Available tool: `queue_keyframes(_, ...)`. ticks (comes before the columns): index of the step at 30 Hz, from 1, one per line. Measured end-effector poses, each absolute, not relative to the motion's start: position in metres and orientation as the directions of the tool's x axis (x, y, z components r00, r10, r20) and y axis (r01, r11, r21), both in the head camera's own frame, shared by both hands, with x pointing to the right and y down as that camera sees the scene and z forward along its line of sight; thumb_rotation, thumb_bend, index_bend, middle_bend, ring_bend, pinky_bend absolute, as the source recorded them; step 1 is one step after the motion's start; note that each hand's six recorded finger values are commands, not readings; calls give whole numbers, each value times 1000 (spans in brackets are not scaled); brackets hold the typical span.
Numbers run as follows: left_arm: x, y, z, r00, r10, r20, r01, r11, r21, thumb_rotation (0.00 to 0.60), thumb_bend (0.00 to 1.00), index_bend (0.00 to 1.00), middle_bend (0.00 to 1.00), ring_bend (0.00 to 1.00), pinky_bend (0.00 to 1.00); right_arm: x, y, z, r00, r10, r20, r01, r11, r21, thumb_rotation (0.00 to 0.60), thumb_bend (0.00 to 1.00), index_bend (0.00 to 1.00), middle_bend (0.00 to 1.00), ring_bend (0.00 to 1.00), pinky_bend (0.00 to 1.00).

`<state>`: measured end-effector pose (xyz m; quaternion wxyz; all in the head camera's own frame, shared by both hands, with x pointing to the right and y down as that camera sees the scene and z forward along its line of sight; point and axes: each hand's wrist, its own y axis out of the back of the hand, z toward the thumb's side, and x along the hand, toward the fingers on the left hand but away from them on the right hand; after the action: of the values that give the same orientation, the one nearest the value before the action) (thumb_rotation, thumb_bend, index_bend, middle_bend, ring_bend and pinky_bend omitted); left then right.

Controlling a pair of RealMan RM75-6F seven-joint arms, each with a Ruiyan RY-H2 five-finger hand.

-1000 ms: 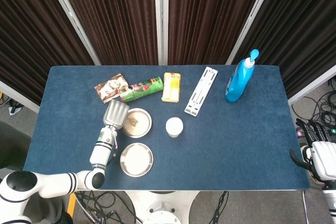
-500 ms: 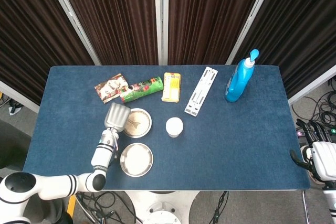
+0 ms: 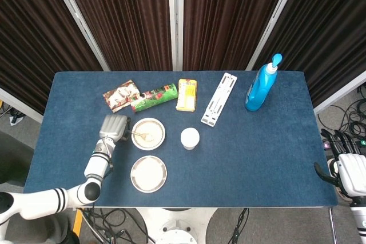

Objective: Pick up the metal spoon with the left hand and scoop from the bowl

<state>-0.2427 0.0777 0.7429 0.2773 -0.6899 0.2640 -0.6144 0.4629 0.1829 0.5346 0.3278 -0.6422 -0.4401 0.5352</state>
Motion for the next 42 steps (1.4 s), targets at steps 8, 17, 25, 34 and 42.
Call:
queue_keyframes(8, -247, 57, 720, 135, -726, 675, -83, -687, -722, 600, 479, 645, 921, 876, 1000, 461, 182, 535, 41, 916, -399, 214, -398, -892, 600, 270, 0, 158, 0, 0)
queue_keyframes(17, -204, 41, 701, 223, -725, 652, -77, -680, -730, 600, 479, 646, 920, 876, 1000, 466, 181, 536, 30, 915, -403, 213, -400, -892, 600, 269, 0, 158, 0, 0)
queue_keyframes(25, -156, 29, 681, 293, -711, 639, -52, -679, -732, 600, 479, 645, 919, 876, 1000, 470, 179, 537, 26, 914, -404, 212, -400, -892, 600, 269, 0, 158, 0, 0)
queue_keyframes(34, -98, 34, 668, 354, -706, 613, 46, -642, -766, 600, 479, 645, 918, 876, 1000, 474, 177, 534, 21, 916, -400, 208, -395, -895, 600, 269, 0, 158, 0, 0)
queue_keyframes(42, -73, 51, 678, 365, -707, 605, 158, -594, -789, 600, 479, 645, 918, 876, 1000, 477, 179, 534, 15, 916, -401, 209, -395, -894, 600, 268, 0, 158, 0, 0)
